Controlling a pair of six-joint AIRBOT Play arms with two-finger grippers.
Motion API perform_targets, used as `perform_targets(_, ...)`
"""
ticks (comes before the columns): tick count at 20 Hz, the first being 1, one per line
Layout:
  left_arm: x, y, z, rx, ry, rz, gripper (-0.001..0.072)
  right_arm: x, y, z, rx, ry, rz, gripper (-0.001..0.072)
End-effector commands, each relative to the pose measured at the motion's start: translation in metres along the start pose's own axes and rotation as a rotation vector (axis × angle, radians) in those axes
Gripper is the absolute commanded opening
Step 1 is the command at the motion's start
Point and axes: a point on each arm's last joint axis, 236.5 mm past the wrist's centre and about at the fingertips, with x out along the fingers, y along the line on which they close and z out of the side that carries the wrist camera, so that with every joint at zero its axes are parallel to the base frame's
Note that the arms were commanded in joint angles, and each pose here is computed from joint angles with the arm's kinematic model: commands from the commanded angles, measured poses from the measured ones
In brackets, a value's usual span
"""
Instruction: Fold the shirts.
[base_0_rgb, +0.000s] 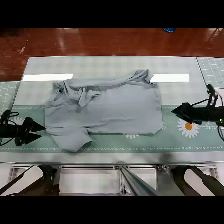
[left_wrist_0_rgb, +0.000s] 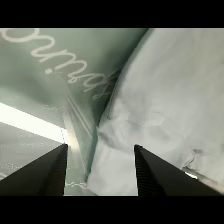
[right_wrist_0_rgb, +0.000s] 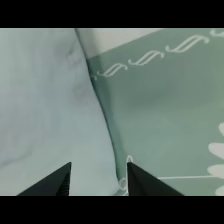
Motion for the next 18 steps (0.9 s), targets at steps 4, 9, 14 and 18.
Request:
perform_targets(4, 0.03, -0.013, 0.017, 0.05, -0.019, -0.06, 0.051, 0.009, 0.008, -0.014, 0.015, -0.001, 0.072, 0.0401)
perform_targets(9, 0.048, -0.029, 0.018, 0.14, -0.018, -0.029, 0.0233, 0.009, 0.001, -0.019, 0.02, 0.016, 0.043, 0.0401)
perform_targets(14, 0.054, -0.041, 0.009, 0.227, 0.018, -0.023, 0.0017, 0.023, -0.016, -0.066, 0.122, 0.163, -0.001, 0.0401)
perform_targets(18, 0.054, -0.041, 0.009, 0.228, 0.019, -0.022, 0.0017, 0.046, -0.005, -0.086, 0.089, 0.212, 0.005, 0.0401)
